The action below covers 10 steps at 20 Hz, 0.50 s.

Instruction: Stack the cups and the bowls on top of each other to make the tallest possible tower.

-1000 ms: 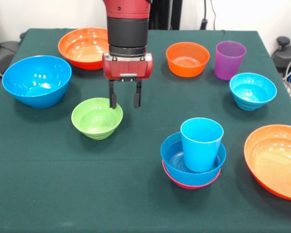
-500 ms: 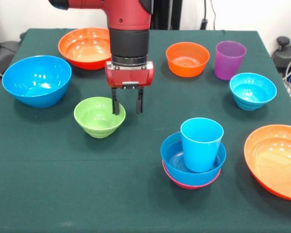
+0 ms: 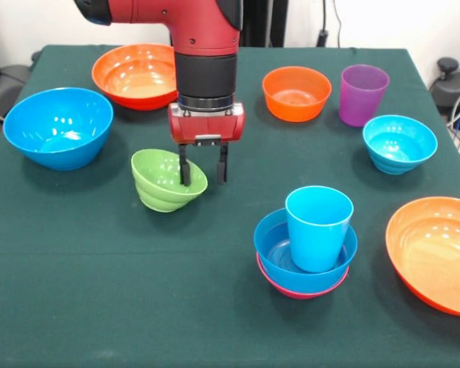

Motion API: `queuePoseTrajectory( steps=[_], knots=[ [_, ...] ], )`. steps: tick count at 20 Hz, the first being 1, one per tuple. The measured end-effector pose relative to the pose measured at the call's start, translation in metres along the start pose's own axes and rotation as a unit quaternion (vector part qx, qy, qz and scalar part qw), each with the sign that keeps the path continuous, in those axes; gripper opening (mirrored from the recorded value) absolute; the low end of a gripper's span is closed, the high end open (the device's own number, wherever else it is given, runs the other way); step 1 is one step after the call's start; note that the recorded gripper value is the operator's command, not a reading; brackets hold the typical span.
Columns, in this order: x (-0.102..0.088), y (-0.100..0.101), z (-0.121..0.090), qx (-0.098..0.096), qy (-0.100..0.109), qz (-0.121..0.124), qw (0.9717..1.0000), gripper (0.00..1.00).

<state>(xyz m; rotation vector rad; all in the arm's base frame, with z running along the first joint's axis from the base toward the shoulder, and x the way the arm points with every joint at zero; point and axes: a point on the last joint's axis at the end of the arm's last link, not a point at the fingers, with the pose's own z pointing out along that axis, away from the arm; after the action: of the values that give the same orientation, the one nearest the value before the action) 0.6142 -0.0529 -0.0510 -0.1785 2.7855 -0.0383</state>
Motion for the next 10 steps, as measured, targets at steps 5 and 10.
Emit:
queuePoseTrajectory(
  steps=[5,10],
  knots=[
    [-0.003,-0.005,0.0,-0.003,-0.012,0.007,0.9999,1.0],
    [-0.009,-0.025,-0.001,-0.006,-0.038,0.028,0.9988,1.0]
  ],
)
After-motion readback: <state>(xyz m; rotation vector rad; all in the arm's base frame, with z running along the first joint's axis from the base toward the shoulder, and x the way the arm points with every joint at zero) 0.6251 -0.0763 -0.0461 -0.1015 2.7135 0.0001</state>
